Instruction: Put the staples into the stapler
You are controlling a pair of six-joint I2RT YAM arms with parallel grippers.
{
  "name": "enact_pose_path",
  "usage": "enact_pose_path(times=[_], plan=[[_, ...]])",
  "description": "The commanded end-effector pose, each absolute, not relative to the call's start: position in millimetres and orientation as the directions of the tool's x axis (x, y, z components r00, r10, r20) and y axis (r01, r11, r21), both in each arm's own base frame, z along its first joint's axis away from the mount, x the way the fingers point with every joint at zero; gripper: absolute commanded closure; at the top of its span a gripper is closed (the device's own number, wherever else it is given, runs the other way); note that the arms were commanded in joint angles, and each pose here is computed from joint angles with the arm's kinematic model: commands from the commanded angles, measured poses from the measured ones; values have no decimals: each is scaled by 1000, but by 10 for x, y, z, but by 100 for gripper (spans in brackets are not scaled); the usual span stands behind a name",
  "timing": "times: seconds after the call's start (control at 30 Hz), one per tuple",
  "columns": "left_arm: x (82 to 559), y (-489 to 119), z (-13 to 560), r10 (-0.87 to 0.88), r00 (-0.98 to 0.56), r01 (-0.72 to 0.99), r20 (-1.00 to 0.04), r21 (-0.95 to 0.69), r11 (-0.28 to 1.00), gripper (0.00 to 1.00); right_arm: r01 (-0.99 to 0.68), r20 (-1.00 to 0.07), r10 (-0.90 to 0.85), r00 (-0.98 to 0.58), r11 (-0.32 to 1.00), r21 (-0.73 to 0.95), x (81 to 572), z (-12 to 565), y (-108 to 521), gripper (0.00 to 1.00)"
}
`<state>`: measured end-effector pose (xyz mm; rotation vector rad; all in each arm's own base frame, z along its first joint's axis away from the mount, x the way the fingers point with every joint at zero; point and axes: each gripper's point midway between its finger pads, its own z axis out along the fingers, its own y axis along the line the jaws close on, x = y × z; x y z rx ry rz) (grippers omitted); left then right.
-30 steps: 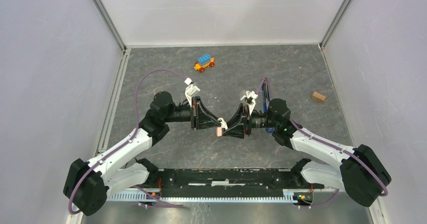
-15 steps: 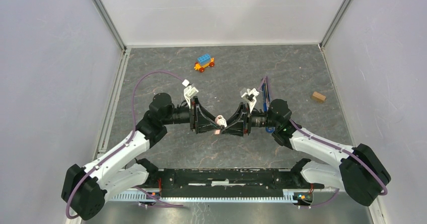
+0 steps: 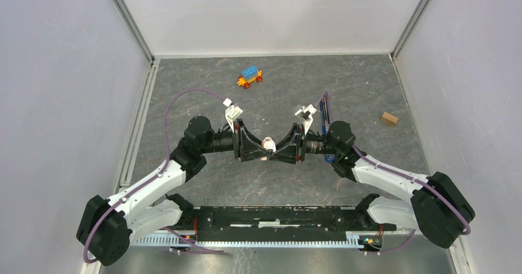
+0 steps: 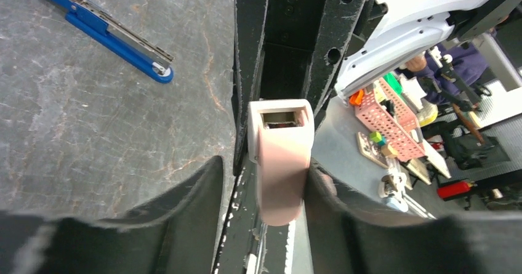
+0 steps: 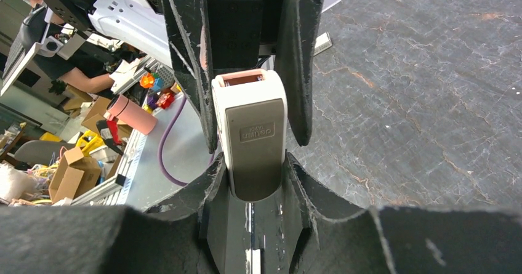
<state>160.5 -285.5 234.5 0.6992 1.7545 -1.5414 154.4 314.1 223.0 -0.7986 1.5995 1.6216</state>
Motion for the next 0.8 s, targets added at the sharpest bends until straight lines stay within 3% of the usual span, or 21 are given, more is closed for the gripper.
enact_pose_path(times=[0.0,0.1,0.13,0.23,0.33,0.4,0.77], plan=[[1576,-2861,2498,-84,-584,800,-808,-590,111,51,-852,-847,113,-519,10,523,1583,2377,3162,95],[1573,-2842,2489,-86,-584,797,-807,-591,125,79,-851,-847,113,-520,21,525,1600,2358,3164,88],[1588,-2833,2480,-87,-586,793,-805,-593,141,84,-853,-851,106,-515,35,521,1619,2332,3165,84],[1629,-2805,2445,-79,-604,771,-793,-607,193,97,-858,-878,31,-478,199,474,1831,2119,3121,58],[1675,-2779,2444,-82,-616,751,-783,-616,239,98,-859,-910,-52,-411,355,368,2023,1983,2990,43],[1713,-2758,2471,-95,-616,740,-782,-616,268,98,-868,-925,-78,-373,382,318,2050,1992,2944,40],[1964,-2642,2640,-225,-598,665,-770,-632,397,98,-875,-983,-107,-150,478,81,2073,2079,3096,43]])
